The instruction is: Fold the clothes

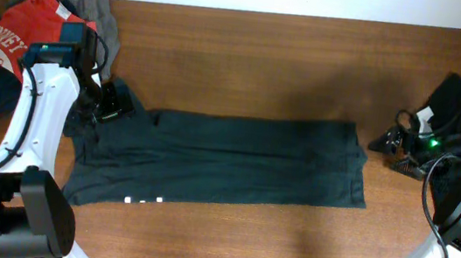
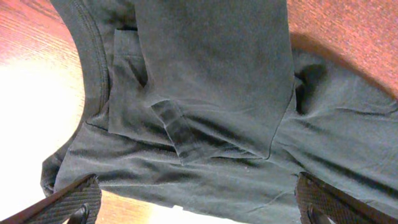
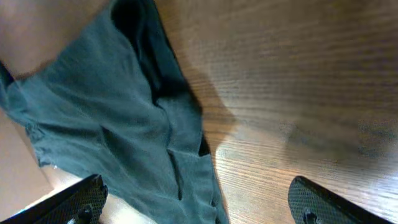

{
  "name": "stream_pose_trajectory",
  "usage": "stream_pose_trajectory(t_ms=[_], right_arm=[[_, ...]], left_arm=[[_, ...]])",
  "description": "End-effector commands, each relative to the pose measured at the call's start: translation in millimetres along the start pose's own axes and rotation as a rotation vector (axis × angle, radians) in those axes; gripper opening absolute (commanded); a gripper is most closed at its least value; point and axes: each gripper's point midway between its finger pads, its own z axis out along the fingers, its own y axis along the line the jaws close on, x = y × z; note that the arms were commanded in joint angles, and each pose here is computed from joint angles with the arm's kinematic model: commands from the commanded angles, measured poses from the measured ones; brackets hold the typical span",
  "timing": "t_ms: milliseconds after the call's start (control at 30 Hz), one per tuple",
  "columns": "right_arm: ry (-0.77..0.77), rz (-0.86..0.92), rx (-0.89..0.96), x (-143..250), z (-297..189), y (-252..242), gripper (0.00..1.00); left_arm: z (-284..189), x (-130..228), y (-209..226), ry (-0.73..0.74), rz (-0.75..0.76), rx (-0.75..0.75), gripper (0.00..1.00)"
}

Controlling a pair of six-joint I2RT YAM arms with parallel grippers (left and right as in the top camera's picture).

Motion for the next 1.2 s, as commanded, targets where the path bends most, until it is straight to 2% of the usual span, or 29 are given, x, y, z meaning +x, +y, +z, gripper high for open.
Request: stream_pose_trajectory(t_ms=[0, 367, 767, 1000, 1067, 1100, 1133, 1167], right_arm=[[-0.029, -0.039, -0.019, 0.9, 14.7, -2.9, 0.99], [-0.034, -0.039, -0.038, 20.5, 49.8, -18.0, 0.99], [0.094, -0.126, -0.044, 48.9, 92.8, 14.4, 0.99], [0.145, -0.116, 0.027, 60.1, 94.0, 3.2, 0.99], [0.147, -0.114, 0.026, 60.7, 93.9, 3.4, 0.89], [0.147, -0.114, 0.026, 60.8, 93.9, 3.4, 0.78], [0.148, -0.113, 0.026, 60.9, 93.9, 3.4, 0.58], [0.149, -0.111, 0.026, 61.2, 93.8, 3.5, 0.45]], left_arm=[[-10.3, -3.1, -2.0, -0.031, -0.009, 0.020, 0.99], [-10.4, -4.1, -2.4, -0.035, -0.008, 0.022, 0.99], [-10.4, -4.8, -2.6, -0.038, -0.008, 0.023, 0.99], [-10.5, -4.9, -2.6, -0.038, -0.008, 0.023, 0.99], [-10.5, -4.9, -2.6, -0.038, -0.008, 0.023, 0.99], [-10.4, -4.9, -2.6, -0.038, -0.008, 0.022, 0.99], [-10.4, -4.9, -2.6, -0.038, -0.008, 0.022, 0.99], [-10.4, -4.9, -2.6, -0.038, -0.008, 0.023, 0.99]])
